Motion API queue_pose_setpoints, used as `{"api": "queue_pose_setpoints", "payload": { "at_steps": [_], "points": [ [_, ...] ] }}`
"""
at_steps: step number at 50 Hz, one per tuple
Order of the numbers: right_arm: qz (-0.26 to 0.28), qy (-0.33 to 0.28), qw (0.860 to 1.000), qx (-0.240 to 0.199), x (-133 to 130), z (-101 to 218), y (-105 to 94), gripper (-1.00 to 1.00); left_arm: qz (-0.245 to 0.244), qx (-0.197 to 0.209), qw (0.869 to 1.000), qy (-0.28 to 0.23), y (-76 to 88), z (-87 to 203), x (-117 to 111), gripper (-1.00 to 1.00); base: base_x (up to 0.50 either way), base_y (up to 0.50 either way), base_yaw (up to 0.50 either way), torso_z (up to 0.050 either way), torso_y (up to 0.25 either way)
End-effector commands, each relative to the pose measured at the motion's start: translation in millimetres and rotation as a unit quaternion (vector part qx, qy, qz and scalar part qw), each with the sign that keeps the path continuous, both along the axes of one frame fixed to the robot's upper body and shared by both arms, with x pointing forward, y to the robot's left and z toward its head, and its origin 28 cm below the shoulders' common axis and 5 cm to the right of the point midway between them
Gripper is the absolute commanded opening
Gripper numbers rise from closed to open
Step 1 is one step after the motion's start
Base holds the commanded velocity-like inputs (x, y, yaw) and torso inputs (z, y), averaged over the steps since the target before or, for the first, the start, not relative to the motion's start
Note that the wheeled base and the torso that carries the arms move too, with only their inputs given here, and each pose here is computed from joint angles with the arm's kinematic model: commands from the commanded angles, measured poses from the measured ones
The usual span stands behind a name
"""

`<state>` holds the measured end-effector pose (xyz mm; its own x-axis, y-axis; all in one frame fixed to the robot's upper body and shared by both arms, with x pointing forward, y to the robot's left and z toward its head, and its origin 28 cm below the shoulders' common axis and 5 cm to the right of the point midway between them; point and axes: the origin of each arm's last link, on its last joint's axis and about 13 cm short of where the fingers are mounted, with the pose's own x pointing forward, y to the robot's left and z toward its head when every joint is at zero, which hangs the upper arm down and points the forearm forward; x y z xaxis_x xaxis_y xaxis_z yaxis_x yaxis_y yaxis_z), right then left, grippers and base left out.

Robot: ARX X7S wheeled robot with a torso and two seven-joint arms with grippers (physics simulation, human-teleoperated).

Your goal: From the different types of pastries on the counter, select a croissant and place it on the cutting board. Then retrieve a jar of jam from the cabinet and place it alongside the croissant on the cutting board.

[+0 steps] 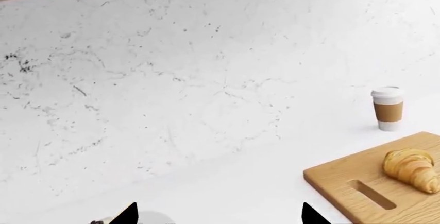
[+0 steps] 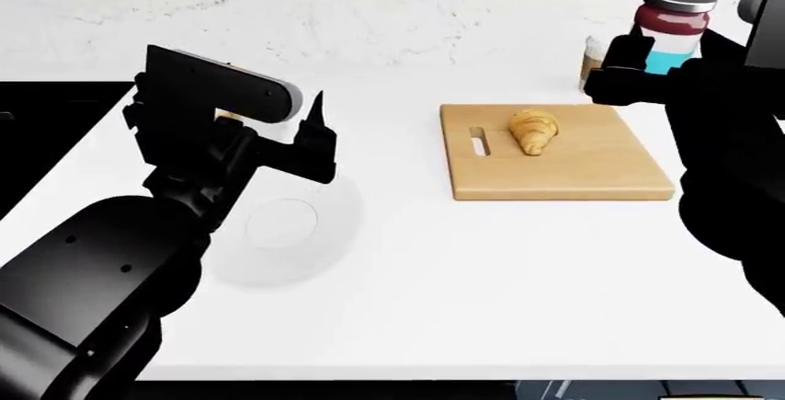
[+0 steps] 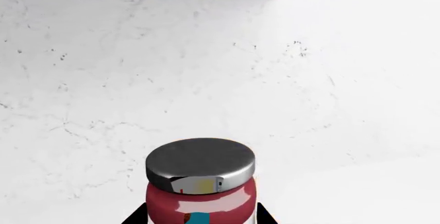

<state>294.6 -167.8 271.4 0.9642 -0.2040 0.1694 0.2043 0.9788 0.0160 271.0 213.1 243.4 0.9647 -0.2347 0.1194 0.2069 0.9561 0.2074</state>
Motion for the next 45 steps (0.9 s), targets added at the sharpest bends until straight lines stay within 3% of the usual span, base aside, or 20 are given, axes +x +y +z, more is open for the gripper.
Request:
{"api": "queue_pose_setpoints", "payload": {
  "at_steps": [1, 20, 45],
  "points": [
    [-0.018, -0.001, 1.0, -0.005, 14.9, -10.7, -6.9, -1.0, 0.002, -0.001, 1.0, 0.002, 1.5, -1.3, 0.8, 1.0, 0.0, 0.0, 0.0, 0.0, 0.0],
    [-0.009, 0.0, 1.0, -0.001, 34.1, -27.9, -15.0, -1.0, 0.003, -0.003, 1.0, 0.004, 1.9, -1.7, 1.8, 1.0, 0.0, 0.0, 0.0, 0.0, 0.0],
    [-0.047, 0.026, 0.999, -0.005, 47.9, -49.9, -31.6, -1.0, 0.007, -0.005, 1.0, 0.01, 4.0, -7.0, 5.9, 1.0, 0.0, 0.0, 0.0, 0.0, 0.0]
  ]
}}
